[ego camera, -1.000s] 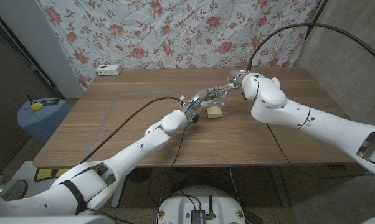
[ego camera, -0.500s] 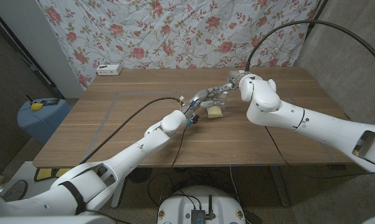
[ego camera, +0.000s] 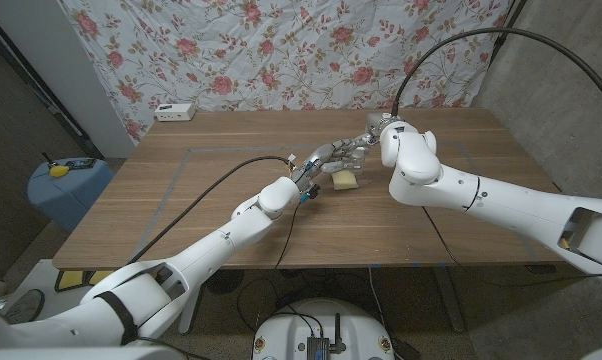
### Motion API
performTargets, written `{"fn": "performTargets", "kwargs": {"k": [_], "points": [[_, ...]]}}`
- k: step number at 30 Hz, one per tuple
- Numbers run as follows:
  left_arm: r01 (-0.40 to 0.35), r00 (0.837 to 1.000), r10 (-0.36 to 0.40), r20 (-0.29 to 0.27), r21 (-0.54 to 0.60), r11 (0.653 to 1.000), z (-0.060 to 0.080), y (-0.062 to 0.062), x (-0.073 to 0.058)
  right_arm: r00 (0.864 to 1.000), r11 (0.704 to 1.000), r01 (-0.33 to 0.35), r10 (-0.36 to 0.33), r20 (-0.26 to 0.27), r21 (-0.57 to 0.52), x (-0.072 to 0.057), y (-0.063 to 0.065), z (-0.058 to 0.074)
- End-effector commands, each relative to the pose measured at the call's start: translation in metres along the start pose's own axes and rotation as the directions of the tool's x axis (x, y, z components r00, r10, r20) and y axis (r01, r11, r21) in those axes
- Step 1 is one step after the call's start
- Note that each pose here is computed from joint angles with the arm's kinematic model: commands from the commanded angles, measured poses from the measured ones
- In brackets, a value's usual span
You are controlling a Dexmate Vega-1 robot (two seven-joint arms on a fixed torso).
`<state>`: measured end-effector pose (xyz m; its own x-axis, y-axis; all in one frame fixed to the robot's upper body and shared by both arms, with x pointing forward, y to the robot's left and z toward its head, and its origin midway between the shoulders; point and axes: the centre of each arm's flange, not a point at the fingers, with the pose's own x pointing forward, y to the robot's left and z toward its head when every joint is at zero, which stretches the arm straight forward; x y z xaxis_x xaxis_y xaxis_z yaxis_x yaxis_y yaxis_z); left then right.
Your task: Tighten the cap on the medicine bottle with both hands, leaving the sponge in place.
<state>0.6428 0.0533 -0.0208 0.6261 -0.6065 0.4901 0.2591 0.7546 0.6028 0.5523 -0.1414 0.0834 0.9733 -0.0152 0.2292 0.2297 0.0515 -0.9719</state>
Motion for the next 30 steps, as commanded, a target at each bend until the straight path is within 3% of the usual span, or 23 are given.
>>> {"fn": "performTargets", "kwargs": {"k": [1, 16, 30], "points": [[-0.004, 1.0, 0.004, 0.003, 0.001, 1.0, 0.0001, 0.0007, -0.002, 0.999, 1.0, 0.02, -0.02, -0.028, -0.017, 0.0004, 0.0019, 0.0046], [0.003, 1.0, -0.003, 0.007, 0.0, 1.0, 0.0001, 0.0013, -0.0012, 0.999, 1.0, 0.006, -0.006, -0.045, -0.02, -0.0032, 0.0016, 0.0027], [0.005, 1.0, -0.005, 0.009, 0.001, 1.0, 0.0008, -0.0005, -0.0038, 0.996, 0.996, -0.083, 0.082, -0.033, -0.042, -0.0069, 0.0005, -0.0012]]}}
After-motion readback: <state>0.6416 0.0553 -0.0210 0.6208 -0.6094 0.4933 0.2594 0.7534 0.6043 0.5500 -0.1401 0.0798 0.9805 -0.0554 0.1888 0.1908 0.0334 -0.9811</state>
